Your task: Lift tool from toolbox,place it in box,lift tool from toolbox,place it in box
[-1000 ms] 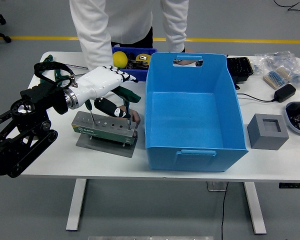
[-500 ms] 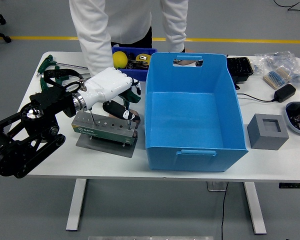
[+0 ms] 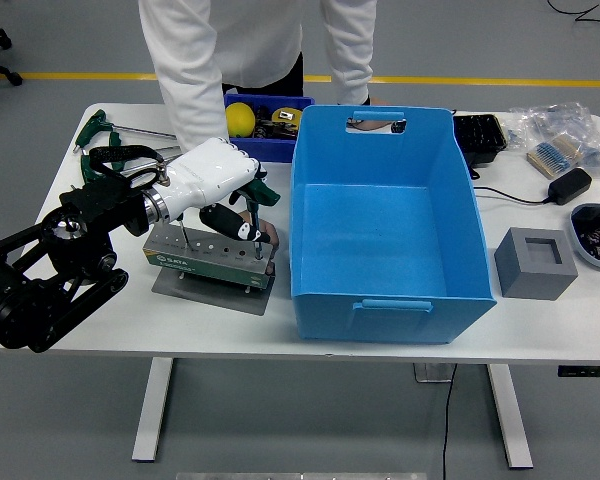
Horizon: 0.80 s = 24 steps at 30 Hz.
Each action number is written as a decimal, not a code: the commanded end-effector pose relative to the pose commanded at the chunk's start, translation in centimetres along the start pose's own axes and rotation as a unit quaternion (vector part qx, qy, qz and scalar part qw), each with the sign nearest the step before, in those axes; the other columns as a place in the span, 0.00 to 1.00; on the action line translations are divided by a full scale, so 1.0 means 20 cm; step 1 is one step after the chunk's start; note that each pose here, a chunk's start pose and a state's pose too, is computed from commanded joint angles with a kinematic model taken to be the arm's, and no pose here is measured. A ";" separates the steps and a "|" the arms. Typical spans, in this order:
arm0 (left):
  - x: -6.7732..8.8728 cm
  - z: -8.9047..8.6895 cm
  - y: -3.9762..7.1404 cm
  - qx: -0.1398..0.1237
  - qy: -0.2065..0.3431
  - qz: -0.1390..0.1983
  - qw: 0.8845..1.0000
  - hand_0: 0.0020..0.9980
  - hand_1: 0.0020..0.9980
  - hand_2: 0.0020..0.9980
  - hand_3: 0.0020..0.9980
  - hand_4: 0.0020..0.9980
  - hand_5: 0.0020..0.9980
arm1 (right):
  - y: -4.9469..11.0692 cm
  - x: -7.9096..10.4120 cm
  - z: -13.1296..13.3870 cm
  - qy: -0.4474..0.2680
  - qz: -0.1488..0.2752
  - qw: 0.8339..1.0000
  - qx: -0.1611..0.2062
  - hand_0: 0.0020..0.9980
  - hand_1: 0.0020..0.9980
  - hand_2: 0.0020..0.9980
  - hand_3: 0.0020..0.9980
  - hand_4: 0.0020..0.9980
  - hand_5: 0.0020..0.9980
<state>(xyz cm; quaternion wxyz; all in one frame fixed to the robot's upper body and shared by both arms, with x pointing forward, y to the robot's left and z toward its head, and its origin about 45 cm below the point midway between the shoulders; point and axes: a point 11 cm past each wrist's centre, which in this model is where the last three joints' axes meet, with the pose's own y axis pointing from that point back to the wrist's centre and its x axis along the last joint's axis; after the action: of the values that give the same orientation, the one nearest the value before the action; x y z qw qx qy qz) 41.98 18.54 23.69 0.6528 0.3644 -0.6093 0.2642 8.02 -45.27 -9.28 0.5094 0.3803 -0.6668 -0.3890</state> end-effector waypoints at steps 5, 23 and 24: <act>0.00 -0.01 0.00 0.002 0.006 0.005 1.000 0.33 0.17 0.20 0.28 1.00 0.62 | 0.00 0.00 0.00 0.001 0.000 1.000 0.000 0.73 0.70 0.75 0.59 0.83 0.72; -0.04 -0.07 0.00 0.021 0.035 0.008 0.999 0.20 0.03 0.07 0.08 1.00 0.67 | 0.00 0.00 -0.02 -0.004 0.000 1.000 0.005 0.73 0.70 0.75 0.59 0.83 0.72; -0.04 -0.08 0.00 0.023 0.037 0.008 0.999 0.20 0.03 0.07 0.08 1.00 0.67 | 0.00 0.00 -0.02 -0.004 0.001 1.000 0.005 0.73 0.70 0.75 0.59 0.83 0.72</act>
<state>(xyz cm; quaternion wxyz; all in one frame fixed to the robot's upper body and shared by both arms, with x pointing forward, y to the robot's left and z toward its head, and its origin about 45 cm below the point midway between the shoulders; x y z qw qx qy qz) 42.74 19.87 22.86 0.6646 0.3640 -0.5813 0.2965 8.45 -45.41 -9.15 0.5053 0.3809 -0.6707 -0.3870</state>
